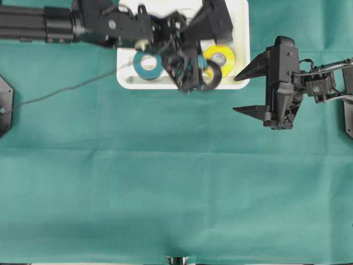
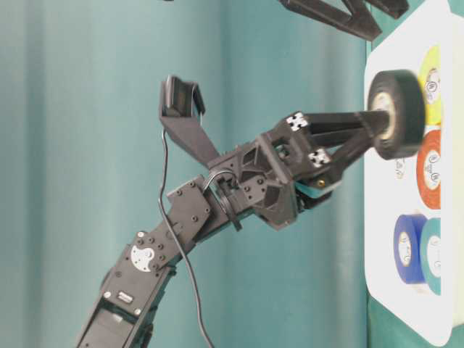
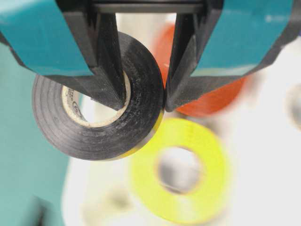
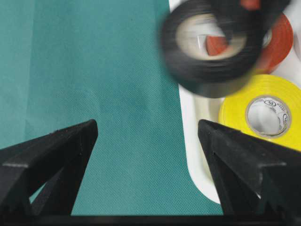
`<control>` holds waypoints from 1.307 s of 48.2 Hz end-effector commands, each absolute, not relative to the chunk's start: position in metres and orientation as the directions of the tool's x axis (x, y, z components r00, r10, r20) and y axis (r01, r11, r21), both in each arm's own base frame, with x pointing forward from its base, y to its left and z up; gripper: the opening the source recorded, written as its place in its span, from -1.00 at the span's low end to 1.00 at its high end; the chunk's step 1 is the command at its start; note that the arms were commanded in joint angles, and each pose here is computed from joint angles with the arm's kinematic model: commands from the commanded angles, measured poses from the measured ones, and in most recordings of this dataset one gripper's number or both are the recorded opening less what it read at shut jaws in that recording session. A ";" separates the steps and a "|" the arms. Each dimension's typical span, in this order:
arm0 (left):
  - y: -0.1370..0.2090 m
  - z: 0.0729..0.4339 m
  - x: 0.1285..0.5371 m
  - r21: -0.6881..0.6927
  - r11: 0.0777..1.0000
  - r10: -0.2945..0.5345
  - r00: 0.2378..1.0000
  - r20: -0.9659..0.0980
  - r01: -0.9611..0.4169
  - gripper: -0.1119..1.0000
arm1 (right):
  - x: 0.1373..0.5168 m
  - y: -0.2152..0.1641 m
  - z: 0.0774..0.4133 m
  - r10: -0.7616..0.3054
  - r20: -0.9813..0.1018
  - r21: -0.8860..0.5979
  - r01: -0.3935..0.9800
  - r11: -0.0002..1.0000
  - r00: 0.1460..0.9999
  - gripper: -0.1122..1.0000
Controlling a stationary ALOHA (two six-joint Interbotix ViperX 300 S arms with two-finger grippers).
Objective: Put the tape alternately from left to right into the white case.
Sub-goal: 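Lift the black roll with the left gripper and lower it into the tray, then open the left gripper to release the black roll onto the yellow roll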
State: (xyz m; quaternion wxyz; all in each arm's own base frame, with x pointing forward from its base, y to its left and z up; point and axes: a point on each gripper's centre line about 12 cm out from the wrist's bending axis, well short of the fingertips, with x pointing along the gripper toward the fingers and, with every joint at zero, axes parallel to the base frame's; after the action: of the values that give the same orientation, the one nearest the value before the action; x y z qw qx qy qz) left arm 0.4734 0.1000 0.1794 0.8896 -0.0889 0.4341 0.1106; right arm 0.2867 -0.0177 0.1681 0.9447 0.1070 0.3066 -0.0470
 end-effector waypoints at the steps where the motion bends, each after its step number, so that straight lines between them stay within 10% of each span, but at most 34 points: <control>1: 0.112 0.203 0.477 -0.062 0.957 0.149 0.660 -0.737 -0.285 -0.35 | 0.289 -0.017 0.175 -0.019 -0.565 0.181 0.146 0.973 0.825 0.54; 40: 0.150 0.192 0.479 -0.043 0.942 0.204 0.668 -0.716 -0.334 -0.34 | 0.287 -0.017 0.173 -0.019 -0.570 0.183 0.149 0.972 0.821 0.54; 53: 0.146 0.197 0.477 -0.011 0.955 0.201 0.676 -0.709 -0.296 0.88 | 0.286 -0.017 0.172 -0.018 -0.574 0.182 0.150 0.972 0.819 0.54; 63: 0.138 0.203 0.477 -0.004 0.962 0.193 0.686 -0.702 -0.274 1.00 | 0.286 -0.017 0.172 -0.018 -0.573 0.181 0.148 0.972 0.820 0.54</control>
State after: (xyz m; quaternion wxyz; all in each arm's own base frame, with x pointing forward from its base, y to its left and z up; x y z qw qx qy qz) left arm 0.4742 0.1415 0.1681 0.8997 -0.0606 0.4127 0.1285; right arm 0.2844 -0.0179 0.1652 0.9432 0.1089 0.3101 -0.0482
